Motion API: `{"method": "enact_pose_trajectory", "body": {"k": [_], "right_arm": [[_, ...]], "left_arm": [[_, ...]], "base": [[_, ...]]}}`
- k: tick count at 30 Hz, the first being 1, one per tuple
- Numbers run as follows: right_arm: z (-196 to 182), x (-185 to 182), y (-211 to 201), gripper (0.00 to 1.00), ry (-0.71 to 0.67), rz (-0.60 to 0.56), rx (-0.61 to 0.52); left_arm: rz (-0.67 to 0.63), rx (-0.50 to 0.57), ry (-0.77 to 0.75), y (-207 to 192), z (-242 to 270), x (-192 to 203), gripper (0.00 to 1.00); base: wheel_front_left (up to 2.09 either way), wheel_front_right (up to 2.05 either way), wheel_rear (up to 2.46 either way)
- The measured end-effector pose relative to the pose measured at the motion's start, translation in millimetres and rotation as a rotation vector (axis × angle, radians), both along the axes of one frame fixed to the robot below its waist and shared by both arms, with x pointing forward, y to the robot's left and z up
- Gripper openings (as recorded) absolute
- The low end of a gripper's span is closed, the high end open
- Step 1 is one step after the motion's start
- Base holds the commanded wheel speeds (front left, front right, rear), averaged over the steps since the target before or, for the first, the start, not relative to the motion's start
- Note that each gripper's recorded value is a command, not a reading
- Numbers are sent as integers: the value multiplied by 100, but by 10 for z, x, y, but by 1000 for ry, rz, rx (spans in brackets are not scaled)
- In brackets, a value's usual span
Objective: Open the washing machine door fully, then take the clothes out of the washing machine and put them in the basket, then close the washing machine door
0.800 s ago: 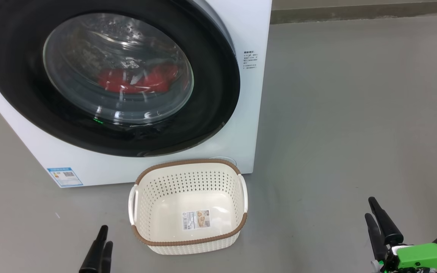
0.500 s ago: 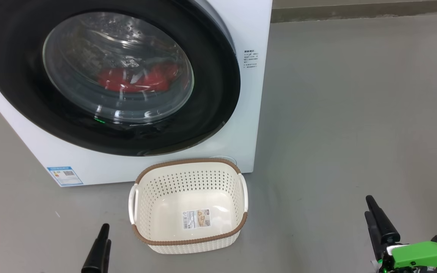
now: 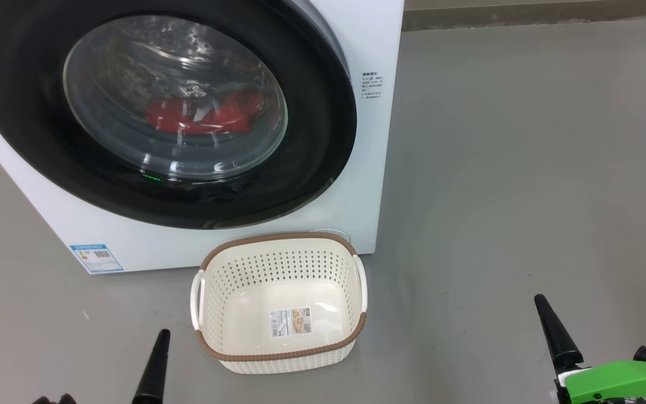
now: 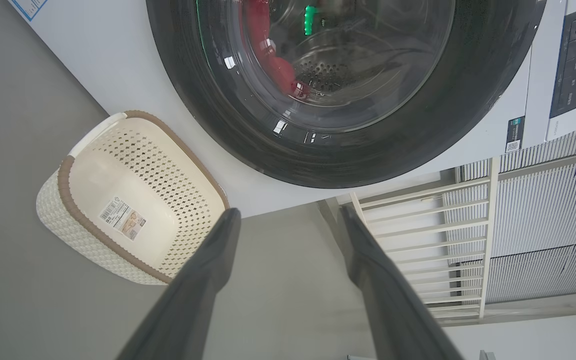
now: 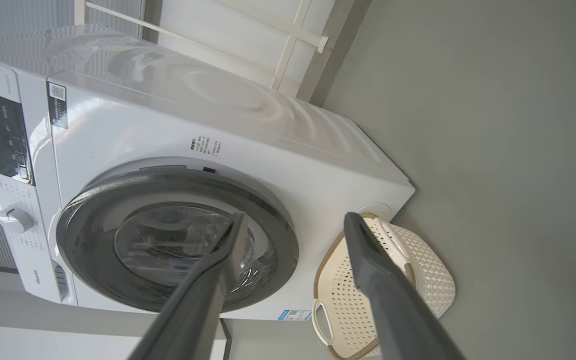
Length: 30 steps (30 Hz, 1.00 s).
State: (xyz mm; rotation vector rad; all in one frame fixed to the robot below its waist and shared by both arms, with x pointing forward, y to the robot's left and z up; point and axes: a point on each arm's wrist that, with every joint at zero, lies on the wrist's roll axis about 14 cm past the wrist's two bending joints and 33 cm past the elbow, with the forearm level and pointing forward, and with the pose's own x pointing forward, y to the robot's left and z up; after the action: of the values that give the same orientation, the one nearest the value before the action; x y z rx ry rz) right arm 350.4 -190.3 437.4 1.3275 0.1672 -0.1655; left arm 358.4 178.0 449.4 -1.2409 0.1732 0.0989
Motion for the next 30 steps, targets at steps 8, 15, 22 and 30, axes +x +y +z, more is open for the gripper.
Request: {"method": "enact_pose_trajectory", "body": {"k": [8, 15, 22, 30], "right_arm": [[0, 5, 16, 100, 2, 27, -111], [19, 9, 7, 100, -4, 44, -202], [22, -9, -3, 100, -6, 53, -282], [12, -32, 12, 100, -6, 71, -366]], "left_arm": [[-23, 117, -11, -13, 24, 11, 100], [-38, 210, -25, -24, 57, 24, 100], [-50, 301, -40, -34, 82, 30, 100], [-65, 398, -53, -42, 103, 19, 100]], "base": [[0, 0, 0], [0, 0, 0], [0, 0, 0], [0, 0, 0]]}}
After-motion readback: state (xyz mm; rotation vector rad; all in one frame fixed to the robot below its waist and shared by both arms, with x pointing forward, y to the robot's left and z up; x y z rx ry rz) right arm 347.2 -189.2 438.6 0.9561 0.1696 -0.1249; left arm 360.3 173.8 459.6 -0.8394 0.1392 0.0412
